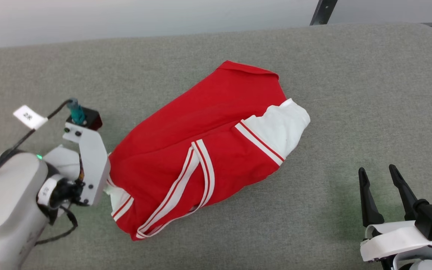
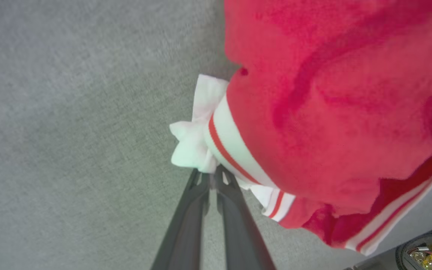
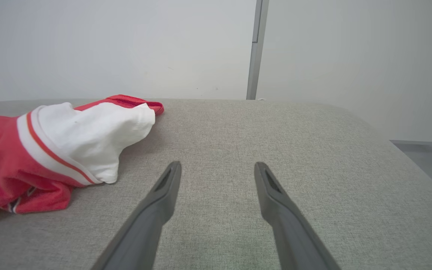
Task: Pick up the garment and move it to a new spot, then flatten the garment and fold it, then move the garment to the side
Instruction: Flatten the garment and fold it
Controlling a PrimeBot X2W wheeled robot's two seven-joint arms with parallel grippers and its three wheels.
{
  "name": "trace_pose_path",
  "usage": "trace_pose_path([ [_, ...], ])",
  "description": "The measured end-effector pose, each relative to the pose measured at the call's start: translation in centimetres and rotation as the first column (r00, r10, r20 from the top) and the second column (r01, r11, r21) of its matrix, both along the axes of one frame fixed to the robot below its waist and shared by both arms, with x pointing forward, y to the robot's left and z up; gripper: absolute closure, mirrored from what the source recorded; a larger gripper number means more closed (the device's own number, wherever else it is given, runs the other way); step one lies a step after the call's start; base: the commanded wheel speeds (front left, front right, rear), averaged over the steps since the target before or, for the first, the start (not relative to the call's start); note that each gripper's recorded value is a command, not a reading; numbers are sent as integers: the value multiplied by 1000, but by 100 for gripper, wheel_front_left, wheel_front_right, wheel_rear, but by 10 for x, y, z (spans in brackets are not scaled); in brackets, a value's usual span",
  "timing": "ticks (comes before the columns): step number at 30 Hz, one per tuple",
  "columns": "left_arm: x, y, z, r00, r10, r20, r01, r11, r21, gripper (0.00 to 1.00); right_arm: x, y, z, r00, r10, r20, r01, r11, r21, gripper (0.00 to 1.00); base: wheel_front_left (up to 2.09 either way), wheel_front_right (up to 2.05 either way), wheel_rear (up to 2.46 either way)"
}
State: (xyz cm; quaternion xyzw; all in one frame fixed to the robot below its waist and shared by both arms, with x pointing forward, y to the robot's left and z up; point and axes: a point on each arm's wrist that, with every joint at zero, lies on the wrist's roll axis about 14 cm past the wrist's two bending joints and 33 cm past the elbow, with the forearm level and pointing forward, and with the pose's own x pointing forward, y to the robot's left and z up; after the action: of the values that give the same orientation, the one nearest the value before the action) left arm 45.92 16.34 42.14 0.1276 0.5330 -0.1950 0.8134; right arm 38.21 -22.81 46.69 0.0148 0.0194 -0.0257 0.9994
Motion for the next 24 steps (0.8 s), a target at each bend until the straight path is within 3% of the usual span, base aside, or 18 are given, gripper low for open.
trace_pose_path([
  [7, 27, -18, 19, 987, -88, 132, 90, 996, -15, 100, -3, -2, 3, 1000, -4, 6, 4, 1000, -1, 0, 0, 0, 0],
  [12, 24, -23, 11, 989, -100, 107, 102, 995, -16, 100, -6, -2, 6, 1000, -7, 13, 7, 1000, -1, 0, 0, 0, 0],
  [17, 24, -23, 15, 990, -92, 111, 95, 995, -19, 45, -14, -4, 4, 1000, -15, 5, 15, 1000, 3, 0, 0, 0, 0],
  [18, 24, -21, 16, 990, -85, 109, 88, 996, -18, 22, -15, -4, 4, 1000, -15, 5, 15, 1000, 3, 0, 0, 0, 0],
  [19, 23, -19, 17, 991, -79, 106, 82, 996, -20, 5, -16, -4, 5, 1000, -15, 7, 15, 1000, 3, 0, 0, 0, 0],
  [20, 22, -18, 19, 992, -76, 105, 78, 997, -21, 0, -17, -4, 5, 1000, -15, 7, 15, 1000, 4, 0, 0, 0, 0],
  [24, 21, -9, 29, 991, -55, 123, 58, 998, -20, 0, -19, -3, 6, 1000, -11, 11, 11, 1000, 4, 0, 0, 0, 0],
])
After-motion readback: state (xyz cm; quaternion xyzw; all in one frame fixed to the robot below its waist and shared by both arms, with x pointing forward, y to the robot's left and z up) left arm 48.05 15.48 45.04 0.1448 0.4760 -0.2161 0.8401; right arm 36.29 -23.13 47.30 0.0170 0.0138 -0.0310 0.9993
